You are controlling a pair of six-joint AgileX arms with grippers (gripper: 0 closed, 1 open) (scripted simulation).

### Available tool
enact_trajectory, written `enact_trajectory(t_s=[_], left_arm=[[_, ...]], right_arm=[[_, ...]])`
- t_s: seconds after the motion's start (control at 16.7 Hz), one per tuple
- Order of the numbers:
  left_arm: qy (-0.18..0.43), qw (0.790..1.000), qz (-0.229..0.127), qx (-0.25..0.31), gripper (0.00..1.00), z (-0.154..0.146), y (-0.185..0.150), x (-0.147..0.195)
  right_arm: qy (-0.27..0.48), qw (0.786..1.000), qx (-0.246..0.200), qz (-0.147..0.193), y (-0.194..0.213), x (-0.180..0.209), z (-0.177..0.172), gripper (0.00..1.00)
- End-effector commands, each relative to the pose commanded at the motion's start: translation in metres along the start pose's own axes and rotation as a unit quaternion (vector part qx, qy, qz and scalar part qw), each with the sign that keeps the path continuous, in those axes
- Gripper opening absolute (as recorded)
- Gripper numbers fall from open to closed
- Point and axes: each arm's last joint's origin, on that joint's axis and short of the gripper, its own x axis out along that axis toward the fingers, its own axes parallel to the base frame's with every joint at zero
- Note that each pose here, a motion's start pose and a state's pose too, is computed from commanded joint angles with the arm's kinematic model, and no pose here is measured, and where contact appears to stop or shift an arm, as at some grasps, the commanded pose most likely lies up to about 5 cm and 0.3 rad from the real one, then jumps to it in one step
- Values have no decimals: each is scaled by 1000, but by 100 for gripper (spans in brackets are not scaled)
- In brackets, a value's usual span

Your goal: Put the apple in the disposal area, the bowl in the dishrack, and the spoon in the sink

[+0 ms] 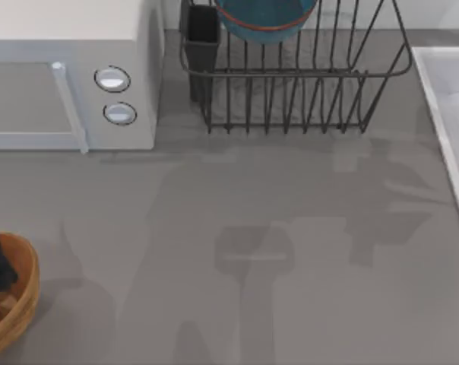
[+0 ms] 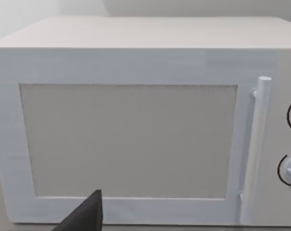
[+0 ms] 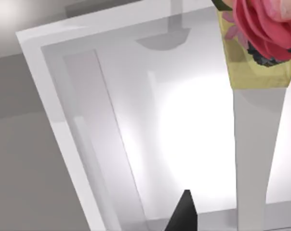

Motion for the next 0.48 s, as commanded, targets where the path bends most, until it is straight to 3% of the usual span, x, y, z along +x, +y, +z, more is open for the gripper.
enact_trajectory(t_s=[0.24, 0.48], left_arm=[[0, 1000, 0, 0, 100, 0, 0, 0], [0, 1000, 0, 0, 100, 0, 0, 0]], right_arm=[[-2, 1000, 2, -13, -56, 9, -1, 0], [-4, 1000, 11, -28, -86, 27, -5, 0]])
